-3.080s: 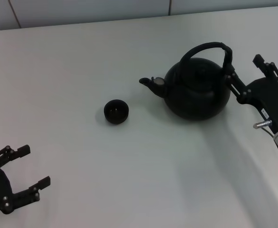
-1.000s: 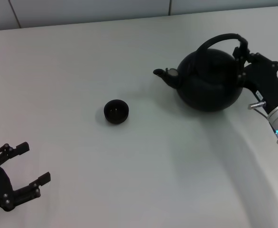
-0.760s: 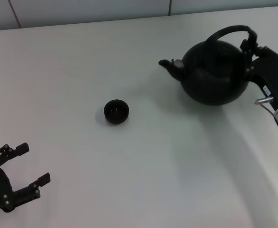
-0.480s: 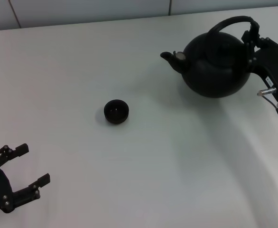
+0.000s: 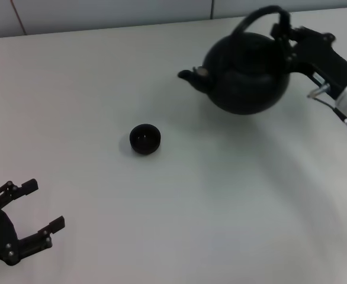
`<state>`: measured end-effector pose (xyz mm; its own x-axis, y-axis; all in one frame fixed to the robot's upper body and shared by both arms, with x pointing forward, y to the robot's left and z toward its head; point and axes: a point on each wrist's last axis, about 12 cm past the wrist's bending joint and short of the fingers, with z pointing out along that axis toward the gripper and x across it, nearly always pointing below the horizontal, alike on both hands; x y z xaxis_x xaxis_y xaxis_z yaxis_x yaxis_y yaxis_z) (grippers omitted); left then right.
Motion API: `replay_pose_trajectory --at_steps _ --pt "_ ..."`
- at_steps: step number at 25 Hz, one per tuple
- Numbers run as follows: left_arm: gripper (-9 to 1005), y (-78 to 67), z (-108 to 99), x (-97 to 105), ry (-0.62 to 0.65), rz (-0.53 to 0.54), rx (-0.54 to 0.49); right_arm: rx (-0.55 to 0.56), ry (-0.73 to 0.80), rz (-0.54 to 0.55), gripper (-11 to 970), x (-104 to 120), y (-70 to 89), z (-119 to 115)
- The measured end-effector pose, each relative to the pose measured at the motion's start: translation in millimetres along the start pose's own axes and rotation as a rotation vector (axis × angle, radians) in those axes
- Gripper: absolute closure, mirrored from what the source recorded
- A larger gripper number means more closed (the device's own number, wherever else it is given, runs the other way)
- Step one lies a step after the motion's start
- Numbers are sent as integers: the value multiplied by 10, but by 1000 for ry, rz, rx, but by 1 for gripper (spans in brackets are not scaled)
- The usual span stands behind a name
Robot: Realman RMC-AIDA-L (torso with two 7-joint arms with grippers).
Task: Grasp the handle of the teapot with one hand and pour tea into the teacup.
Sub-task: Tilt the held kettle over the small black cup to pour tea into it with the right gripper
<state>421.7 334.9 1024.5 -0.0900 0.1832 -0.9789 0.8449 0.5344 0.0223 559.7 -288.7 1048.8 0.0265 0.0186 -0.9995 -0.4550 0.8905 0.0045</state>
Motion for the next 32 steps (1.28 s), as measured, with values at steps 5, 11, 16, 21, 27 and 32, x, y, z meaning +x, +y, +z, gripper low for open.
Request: replay_pose_trajectory --at_steps 5,11,16,21,27,32 --pt "139 3 9 -4 -2 1 2 -136 47 -63 874 -182 -27 266" --pt "139 -1 15 -5 -4 1 3 -244 111 -138 875 -312 47 571" --pt "139 5 27 -16 -9 3 8 -289 143 -180 875 -340 132 719" --pt "139 8 31 -19 -9 5 9 -288 143 -196 875 -365 119 741" --pt "139 16 35 -25 -11 7 7 -322 151 -283 875 -407 94 741" --pt "139 20 37 -21 -9 7 2 -334 138 -365 875 -431 82 743"
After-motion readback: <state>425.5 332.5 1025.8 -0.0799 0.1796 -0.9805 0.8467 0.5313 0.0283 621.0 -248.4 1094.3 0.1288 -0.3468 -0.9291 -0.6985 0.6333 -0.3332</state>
